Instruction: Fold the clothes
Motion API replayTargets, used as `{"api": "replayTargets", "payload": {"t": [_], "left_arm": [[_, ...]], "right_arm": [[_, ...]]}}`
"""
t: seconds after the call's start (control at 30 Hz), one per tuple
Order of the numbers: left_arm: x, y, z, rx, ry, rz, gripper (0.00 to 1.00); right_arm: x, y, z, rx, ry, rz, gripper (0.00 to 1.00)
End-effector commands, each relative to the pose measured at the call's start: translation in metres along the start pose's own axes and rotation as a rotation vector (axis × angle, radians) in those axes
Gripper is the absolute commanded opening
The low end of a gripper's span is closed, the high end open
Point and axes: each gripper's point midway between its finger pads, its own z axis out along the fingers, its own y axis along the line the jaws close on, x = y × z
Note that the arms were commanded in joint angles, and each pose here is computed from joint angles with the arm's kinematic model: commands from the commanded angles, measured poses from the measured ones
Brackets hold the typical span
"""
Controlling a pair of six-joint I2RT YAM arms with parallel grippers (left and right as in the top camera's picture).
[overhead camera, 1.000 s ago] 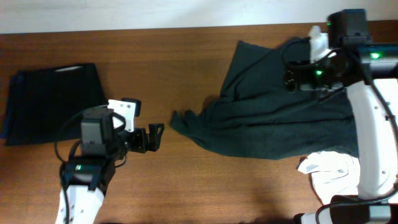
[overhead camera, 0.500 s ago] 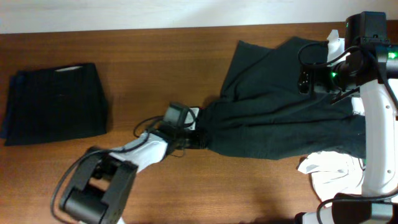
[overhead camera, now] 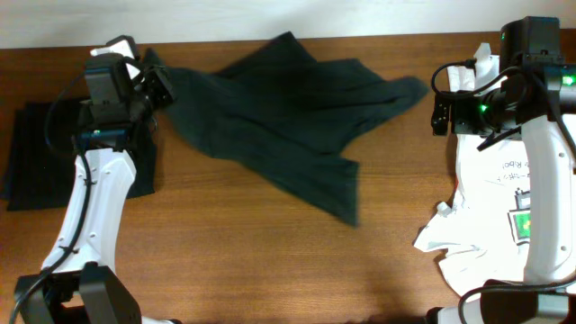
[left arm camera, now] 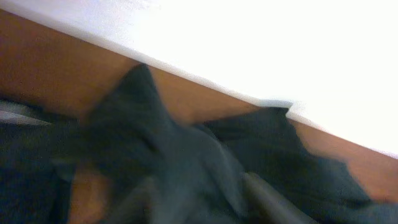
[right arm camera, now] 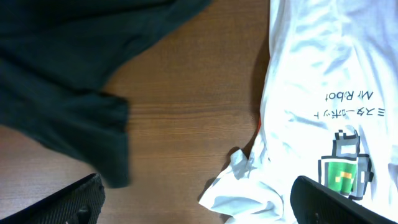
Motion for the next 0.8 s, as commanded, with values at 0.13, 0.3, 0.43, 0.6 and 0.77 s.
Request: {"api": "replayTargets", "payload": {"t": [0.13, 0.3, 0.43, 0.6, 0.77], "left_arm": [[0.176, -0.016, -0.015, 0.024, 0.699, -0.047, 0.99], [0.281, -0.051, -0.031, -0.028, 1.004, 0.001, 0.95], [0.324, -0.068, -0.029, -0.051, 1.082, 0.028, 0.82], [0.346, -0.080, -0.009, -0.054, 1.064, 0.030, 0.77], [0.346, -0.085, 0.001, -0.032, 1.037, 0.025, 0.62]], "right_arm": [[-0.002, -0.004, -0.010, 0.013, -0.031, 0.016, 0.99], [-0.002, -0.004, -0.010, 0.013, -0.029, 0.017, 0.99], [-0.001, -0.004, -0.010, 0.013, -0.028, 0.017, 0.99], [-0.002, -0.004, -0.010, 0.013, -0.029, 0.017, 0.99], [-0.001, -0.004, -0.010, 0.013, -0.028, 0.017, 0.99]]}}
